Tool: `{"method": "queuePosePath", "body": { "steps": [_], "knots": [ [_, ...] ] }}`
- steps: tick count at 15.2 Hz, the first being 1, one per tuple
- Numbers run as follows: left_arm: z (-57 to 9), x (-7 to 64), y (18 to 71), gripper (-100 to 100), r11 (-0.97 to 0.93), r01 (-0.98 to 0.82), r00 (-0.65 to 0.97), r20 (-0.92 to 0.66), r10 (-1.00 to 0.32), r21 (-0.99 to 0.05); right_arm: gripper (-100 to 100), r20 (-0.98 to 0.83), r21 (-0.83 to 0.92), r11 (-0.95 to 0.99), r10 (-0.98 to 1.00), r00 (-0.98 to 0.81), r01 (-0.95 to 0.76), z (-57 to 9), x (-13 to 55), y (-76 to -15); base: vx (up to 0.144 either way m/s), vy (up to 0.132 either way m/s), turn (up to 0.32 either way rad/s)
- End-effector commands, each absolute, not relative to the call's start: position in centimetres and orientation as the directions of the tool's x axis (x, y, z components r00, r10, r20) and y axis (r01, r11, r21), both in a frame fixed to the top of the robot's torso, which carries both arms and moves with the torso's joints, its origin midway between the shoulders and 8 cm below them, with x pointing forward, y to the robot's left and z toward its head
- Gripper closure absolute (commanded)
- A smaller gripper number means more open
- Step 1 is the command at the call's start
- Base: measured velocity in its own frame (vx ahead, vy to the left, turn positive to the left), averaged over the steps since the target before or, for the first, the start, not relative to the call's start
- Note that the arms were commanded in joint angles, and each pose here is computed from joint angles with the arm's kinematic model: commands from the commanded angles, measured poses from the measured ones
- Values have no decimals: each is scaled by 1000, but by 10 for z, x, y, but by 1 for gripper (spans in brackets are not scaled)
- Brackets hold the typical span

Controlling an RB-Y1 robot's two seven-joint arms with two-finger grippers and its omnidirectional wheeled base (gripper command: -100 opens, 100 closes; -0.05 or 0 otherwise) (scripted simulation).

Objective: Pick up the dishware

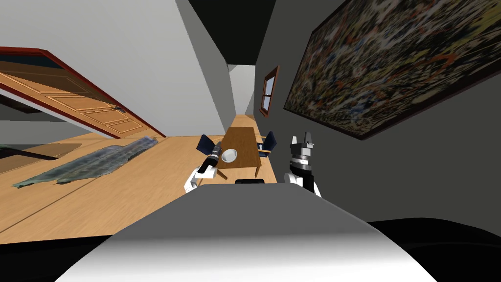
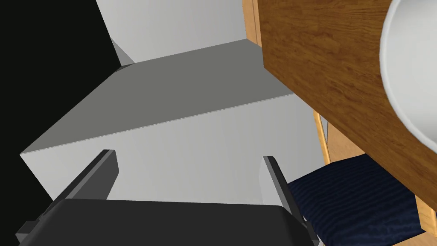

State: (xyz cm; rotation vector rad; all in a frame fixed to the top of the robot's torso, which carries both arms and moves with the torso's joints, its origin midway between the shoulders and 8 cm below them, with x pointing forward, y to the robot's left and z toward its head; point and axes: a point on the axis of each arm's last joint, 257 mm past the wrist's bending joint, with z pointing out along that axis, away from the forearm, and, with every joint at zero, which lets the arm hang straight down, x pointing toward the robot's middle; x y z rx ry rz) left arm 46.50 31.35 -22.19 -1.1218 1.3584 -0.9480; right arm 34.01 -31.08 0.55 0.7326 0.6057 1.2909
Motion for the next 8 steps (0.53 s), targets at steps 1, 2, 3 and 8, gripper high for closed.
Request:
{"method": "queuePosePath", "body": {
  "steps": [1,2,3,8],
  "knots": [
    [-239,468,318,-100,235,-162,25,-242,-970,-958,0,2,771,115,983,183,-627,6,340,-311,-7,17,-23],
    [-252,471,320,-100,233,-201,20,-242,-970,-951,0,2,771,115,983,183,-627,6,340,-311,-7,20,-32],
    [-257,470,321,-100,232,-219,20,-242,-970,-948,0,2,771,115,983,183,-627,6,340,-311,-8,19,-35],
    [-295,469,328,-100,222,-339,10,-240,-971,-914,0,2,771,115,983,183,-627,6,340,-311,-5,19,-29]
  ]
}}
